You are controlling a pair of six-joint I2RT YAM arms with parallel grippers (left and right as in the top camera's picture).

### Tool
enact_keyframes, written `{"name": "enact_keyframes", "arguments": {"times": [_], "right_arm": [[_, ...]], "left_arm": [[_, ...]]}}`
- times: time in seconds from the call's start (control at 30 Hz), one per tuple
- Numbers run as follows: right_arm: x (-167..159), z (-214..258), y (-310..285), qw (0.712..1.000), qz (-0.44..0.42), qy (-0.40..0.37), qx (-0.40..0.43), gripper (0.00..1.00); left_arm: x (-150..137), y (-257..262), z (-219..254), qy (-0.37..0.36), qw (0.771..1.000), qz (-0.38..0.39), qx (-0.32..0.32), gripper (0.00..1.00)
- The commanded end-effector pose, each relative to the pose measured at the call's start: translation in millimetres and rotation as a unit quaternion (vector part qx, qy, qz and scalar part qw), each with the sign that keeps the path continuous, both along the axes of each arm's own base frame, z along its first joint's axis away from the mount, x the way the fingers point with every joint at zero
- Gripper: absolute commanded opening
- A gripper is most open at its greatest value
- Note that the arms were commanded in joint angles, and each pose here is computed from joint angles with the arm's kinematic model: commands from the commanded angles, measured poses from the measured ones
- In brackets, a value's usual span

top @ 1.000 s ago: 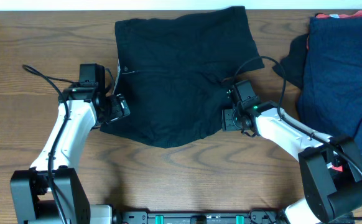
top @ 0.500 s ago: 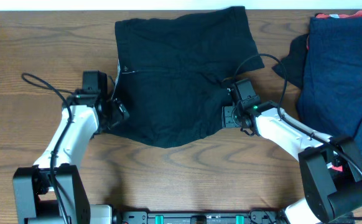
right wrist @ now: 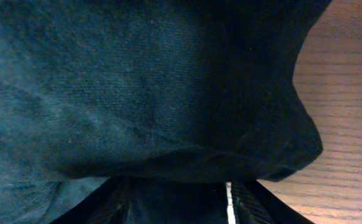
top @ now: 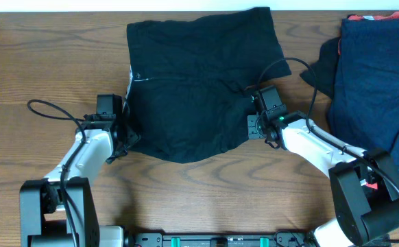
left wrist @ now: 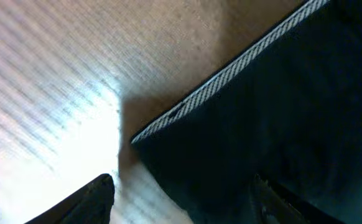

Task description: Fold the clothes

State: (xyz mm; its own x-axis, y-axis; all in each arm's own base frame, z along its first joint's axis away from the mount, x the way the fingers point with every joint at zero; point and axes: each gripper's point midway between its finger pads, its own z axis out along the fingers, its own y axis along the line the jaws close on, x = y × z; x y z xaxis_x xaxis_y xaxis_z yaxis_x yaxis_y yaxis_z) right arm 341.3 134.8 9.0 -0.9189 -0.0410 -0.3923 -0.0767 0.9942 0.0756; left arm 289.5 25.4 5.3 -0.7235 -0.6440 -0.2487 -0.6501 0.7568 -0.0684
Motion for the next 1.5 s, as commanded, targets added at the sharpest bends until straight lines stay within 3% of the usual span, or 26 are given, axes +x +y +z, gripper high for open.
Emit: {"name": "enact_keyframes", "arguments": {"times": [0.0, 0.23, 0.47, 0.57, 0.6, 0.63, 0.67, 0.7, 0.73, 1.07, 1.27, 1.47], "right_arm": [[0, -1, -5, 1.0, -0.008, 0.0, -0.007, 0.51], [-8, -8, -6, 1.0, -0.006, 0.016, -0.008, 0.52], [-25, -24, -7, 0.998, -0.015, 0.065, -0.005, 0.52], [-27, -25, -6, 0.997, -0.014, 0.07, -0.001, 0.51], [-27, -25, -5, 0.997, -0.014, 0.07, -0.001, 0.47], [-27, -24, -5, 0.998, -0.014, 0.068, 0.0, 0.29], [-26, -24, -5, 0.998, -0.014, 0.067, 0.0, 0.15], [-24, -24, -7, 0.998, -0.017, 0.065, -0.001, 0.02], [-22, -23, -8, 0.998, -0.019, 0.062, 0.001, 0.01], [-9, 52, -51, 0.998, -0.065, 0.023, 0.01, 0.01], [-24, 121, -99, 0.993, -0.114, -0.012, 0.015, 0.01], [-52, 149, -105, 0.993, -0.109, -0.02, 0.033, 0.01]], "left_arm": [[-4, 2, -9, 0.0, 1.0, 0.01, -0.001, 0.71], [-1, 2, -12, -0.008, 1.0, 0.02, -0.003, 0.69], [-4, -8, -27, 0.012, 1.0, 0.016, -0.015, 0.45], [-5, -12, -34, 0.02, 1.0, 0.011, -0.015, 0.28], [-5, -13, -36, 0.022, 1.0, 0.009, -0.015, 0.21], [-5, -14, -37, 0.023, 1.0, 0.007, -0.014, 0.1], [-4, -14, -37, 0.022, 1.0, 0.003, -0.014, 0.06], [-3, -14, -37, 0.02, 1.0, 0.003, -0.014, 0.06], [-2, -14, -36, 0.017, 1.0, 0.0, -0.013, 0.06], [12, -14, 26, -0.064, 0.997, -0.038, -0.003, 0.06], [5, -20, 89, -0.151, 0.987, -0.044, -0.017, 0.06], [-4, -20, 138, -0.228, 0.972, -0.045, -0.014, 0.06]]}}
